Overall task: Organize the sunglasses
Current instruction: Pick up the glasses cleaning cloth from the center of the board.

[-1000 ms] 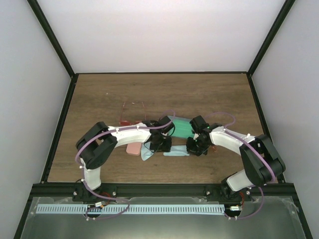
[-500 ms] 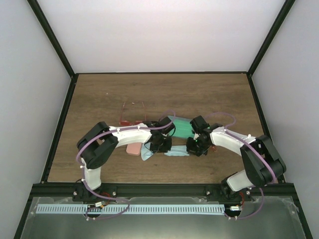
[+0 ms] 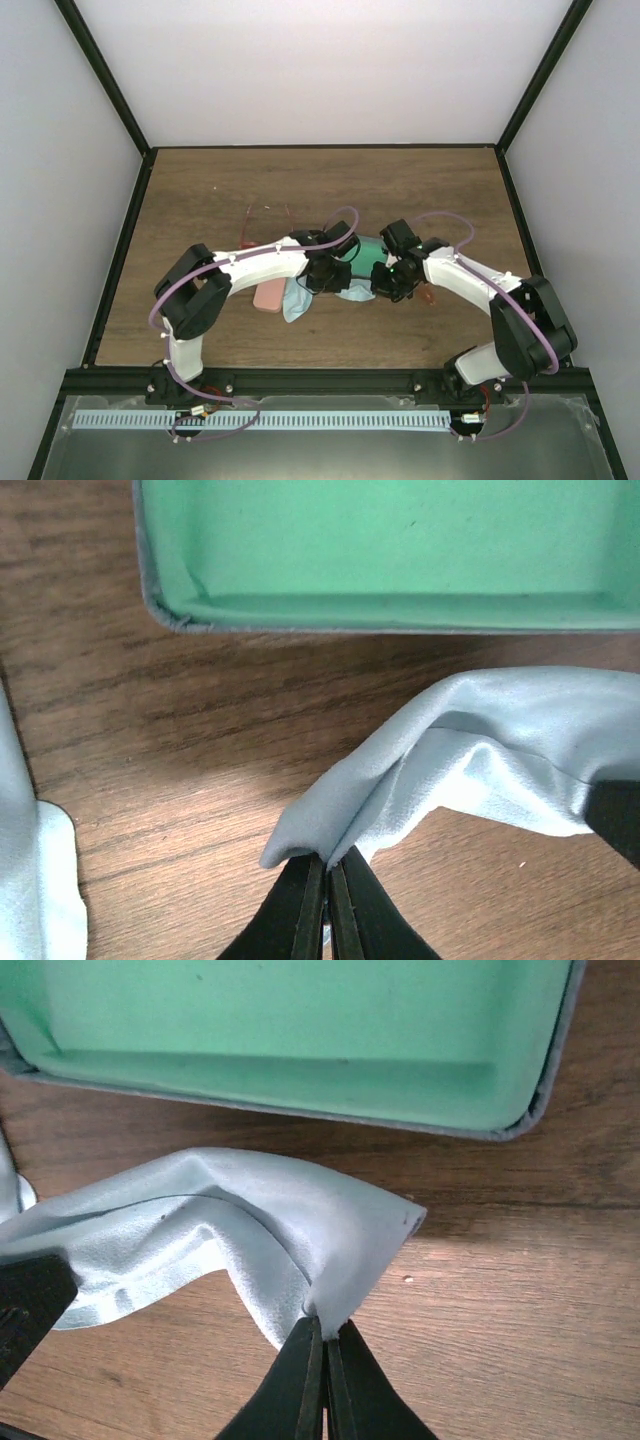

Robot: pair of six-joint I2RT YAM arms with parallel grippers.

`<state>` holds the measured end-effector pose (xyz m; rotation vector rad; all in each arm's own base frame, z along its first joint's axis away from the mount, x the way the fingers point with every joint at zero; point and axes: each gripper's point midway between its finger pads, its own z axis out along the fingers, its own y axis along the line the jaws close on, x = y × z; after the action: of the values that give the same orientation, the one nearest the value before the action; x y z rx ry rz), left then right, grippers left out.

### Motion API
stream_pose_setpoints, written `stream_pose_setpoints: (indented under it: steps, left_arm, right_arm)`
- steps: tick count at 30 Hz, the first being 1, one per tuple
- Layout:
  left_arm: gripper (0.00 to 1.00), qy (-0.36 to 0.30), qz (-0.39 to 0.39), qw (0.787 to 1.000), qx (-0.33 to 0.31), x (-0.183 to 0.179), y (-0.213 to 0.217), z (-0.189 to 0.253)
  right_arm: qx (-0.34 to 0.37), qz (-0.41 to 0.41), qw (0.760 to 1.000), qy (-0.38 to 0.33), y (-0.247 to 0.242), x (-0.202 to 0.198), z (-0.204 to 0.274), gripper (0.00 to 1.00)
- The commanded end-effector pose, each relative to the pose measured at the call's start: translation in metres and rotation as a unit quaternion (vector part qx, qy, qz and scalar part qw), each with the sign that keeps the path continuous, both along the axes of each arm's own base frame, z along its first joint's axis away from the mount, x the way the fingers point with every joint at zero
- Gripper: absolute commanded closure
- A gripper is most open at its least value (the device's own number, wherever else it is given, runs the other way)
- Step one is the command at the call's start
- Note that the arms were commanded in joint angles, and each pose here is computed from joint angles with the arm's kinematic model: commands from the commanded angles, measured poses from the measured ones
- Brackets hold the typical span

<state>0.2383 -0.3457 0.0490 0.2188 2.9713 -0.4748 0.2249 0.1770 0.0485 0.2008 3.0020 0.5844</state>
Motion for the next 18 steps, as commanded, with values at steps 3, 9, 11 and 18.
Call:
stream_pose_setpoints:
  steps: [3, 9, 11, 18]
  left_arm:
    - [0.96, -0.025, -0.006, 1.000, 0.006, 0.015, -0.005, 0.018]
    - [0.96, -0.039, -0.008, 0.999, 0.006, 0.027, -0.005, 0.033]
    - [0.96, -0.041, -0.002, 0.999, 0.005, 0.034, -0.003, 0.035]
    - [0.96, -0.040, 0.004, 0.999, 0.010, 0.058, 0.004, 0.028]
  right_arm:
    - [0.001, 0.002, 0.999, -0.034, 0.008, 0.020, 0.025, 0.99]
    - [-0.003, 0.002, 0.999, -0.053, 0.011, 0.034, 0.039, 0.99]
    - [-0.007, 0.002, 0.998, -0.059, 0.011, 0.040, 0.042, 0.99]
    - [-0.012, -0.001, 0.998, -0.062, 0.010, 0.057, 0.035, 0.99]
